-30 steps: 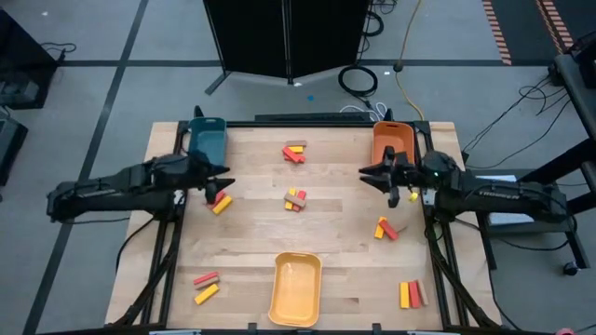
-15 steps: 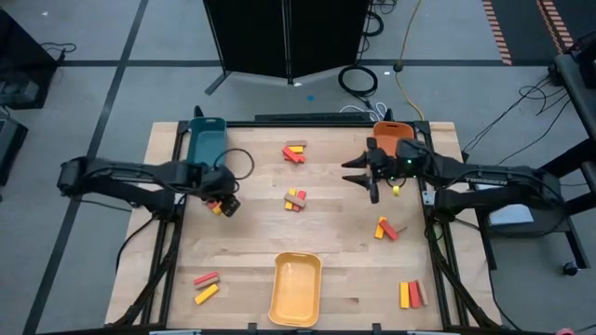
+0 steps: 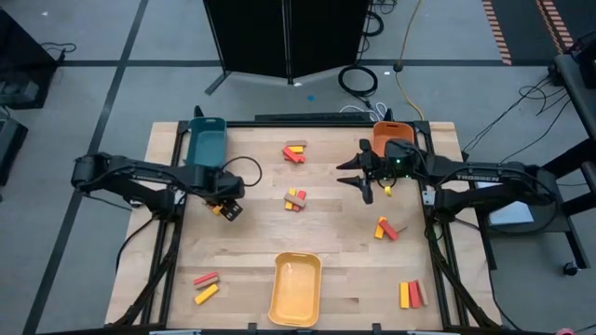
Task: Sort blocks
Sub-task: Put the yellow block into the yellow bin
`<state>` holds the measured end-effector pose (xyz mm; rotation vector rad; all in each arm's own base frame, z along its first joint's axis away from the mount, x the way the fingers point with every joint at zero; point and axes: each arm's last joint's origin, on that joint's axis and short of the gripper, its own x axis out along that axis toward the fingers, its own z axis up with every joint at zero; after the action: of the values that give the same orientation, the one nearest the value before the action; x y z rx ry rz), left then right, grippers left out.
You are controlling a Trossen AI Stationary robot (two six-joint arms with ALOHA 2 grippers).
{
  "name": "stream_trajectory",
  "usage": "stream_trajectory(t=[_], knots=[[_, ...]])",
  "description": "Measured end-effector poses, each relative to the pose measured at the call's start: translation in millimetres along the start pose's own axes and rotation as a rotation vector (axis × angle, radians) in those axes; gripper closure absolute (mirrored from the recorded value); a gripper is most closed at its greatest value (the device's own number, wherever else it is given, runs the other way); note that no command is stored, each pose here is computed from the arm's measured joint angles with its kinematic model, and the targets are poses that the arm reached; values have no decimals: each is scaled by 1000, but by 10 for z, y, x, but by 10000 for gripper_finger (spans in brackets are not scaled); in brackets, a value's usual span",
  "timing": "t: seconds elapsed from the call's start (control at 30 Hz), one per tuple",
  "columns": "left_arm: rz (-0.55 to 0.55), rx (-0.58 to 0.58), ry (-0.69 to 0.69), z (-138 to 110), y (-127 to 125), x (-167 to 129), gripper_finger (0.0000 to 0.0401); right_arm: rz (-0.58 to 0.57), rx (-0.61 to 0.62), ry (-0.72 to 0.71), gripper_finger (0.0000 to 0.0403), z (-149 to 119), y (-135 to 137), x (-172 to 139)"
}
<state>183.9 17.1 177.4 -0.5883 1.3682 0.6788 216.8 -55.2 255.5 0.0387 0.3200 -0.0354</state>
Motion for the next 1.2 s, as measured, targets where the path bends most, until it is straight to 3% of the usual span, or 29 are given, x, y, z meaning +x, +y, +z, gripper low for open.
stream_trajectory(t=[0.57, 0.77, 1.2], knots=[[51, 67, 51, 125, -47, 265, 157, 0, -3, 6, 250, -7, -2, 6], [-35, 37, 81, 129, 29, 396, 161, 1, 4, 30, 250, -31, 0, 6], [-31, 37, 86, 138, 84, 419, 269, 1, 5, 36, 250, -37, 0, 6]])
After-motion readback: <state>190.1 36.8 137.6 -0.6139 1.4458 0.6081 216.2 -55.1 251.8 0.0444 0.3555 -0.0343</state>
